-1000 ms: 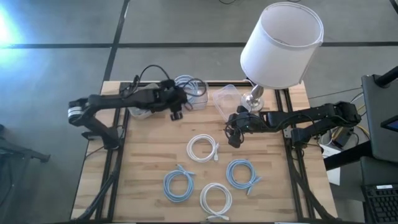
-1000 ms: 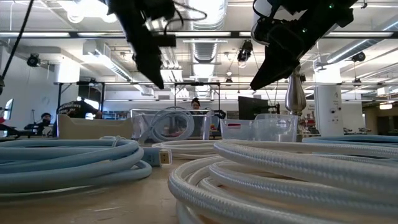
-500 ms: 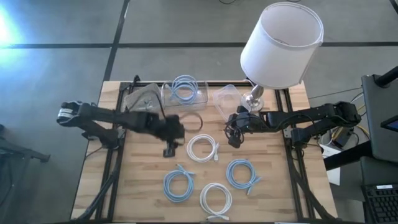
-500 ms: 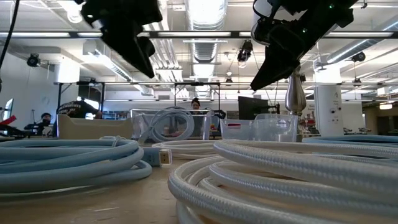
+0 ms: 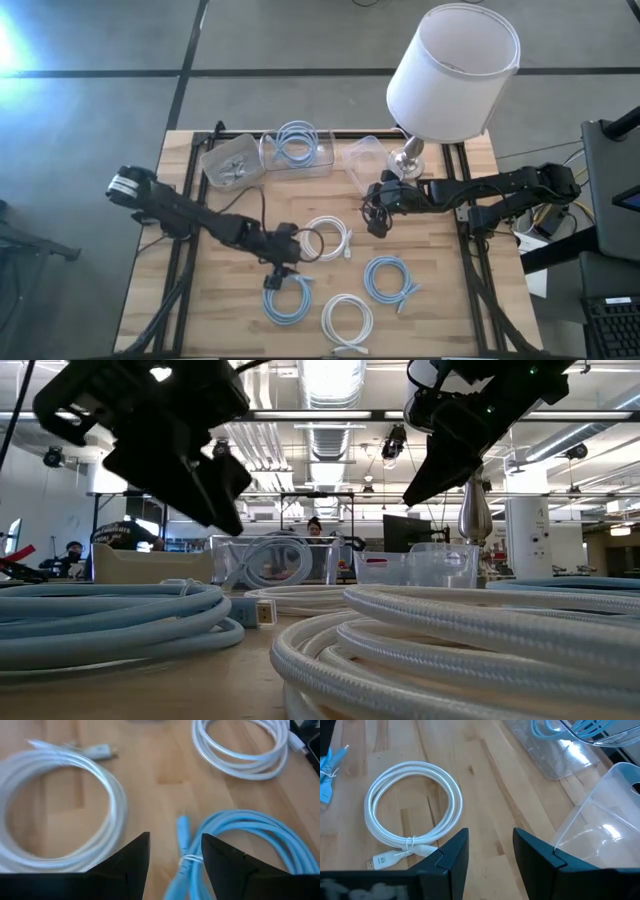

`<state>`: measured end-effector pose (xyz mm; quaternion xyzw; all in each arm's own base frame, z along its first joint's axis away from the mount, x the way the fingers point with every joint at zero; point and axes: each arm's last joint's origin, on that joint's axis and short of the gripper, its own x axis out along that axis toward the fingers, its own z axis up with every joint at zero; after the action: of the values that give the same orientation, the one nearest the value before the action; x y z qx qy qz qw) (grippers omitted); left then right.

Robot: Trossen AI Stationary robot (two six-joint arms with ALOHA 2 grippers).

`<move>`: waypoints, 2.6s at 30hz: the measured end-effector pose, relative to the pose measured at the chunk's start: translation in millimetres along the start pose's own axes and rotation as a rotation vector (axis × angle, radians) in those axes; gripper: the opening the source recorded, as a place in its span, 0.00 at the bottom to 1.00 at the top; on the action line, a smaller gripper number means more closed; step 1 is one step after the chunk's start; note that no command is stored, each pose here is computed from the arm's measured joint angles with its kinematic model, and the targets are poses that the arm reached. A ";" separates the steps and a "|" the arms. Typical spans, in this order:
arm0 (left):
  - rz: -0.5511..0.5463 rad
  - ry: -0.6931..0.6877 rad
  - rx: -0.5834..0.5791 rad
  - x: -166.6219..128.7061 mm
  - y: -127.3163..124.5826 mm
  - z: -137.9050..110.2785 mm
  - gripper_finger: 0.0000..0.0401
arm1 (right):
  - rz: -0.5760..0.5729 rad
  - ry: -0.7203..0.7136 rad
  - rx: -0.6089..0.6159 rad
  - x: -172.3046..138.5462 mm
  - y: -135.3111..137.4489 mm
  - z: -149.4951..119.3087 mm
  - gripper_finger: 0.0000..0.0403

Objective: Pick & Place USB Port
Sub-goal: Put the left light blue HDMI cable into the transparent bin

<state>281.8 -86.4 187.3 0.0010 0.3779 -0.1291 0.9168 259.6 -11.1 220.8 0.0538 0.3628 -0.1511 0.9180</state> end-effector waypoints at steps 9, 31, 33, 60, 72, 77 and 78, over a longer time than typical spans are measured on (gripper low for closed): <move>-0.055 0.077 -0.021 20.9 -4.1 -14.0 0.45 | 0.000 0.001 -0.001 0.0 0.0 -0.3 0.37; -0.085 0.166 0.030 44.5 -2.7 -30.1 0.26 | -0.002 0.007 -0.008 0.8 -0.3 -2.3 0.37; -0.081 0.161 0.035 41.5 -2.8 -28.8 0.18 | -0.001 0.007 -0.008 0.8 -0.3 -2.2 0.37; 0.859 -0.268 0.129 -103.4 40.8 30.6 0.16 | -0.001 0.003 -0.006 0.9 -0.4 -2.0 0.37; 1.033 -0.302 0.038 -102.0 101.3 37.6 0.17 | -0.002 0.000 -0.005 0.9 -0.3 -1.6 0.37; 1.114 -0.306 0.025 -94.1 128.2 37.8 0.17 | -0.003 -0.001 -0.021 0.9 -0.4 -1.6 0.37; 1.126 -0.317 0.027 -92.9 132.9 38.5 0.17 | -0.003 -0.001 -0.030 0.9 -0.4 -1.7 0.37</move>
<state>276.7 60.2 266.5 0.1941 0.1758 0.3746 0.8894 259.0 -11.3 219.0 0.0394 0.3649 -0.1471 0.9185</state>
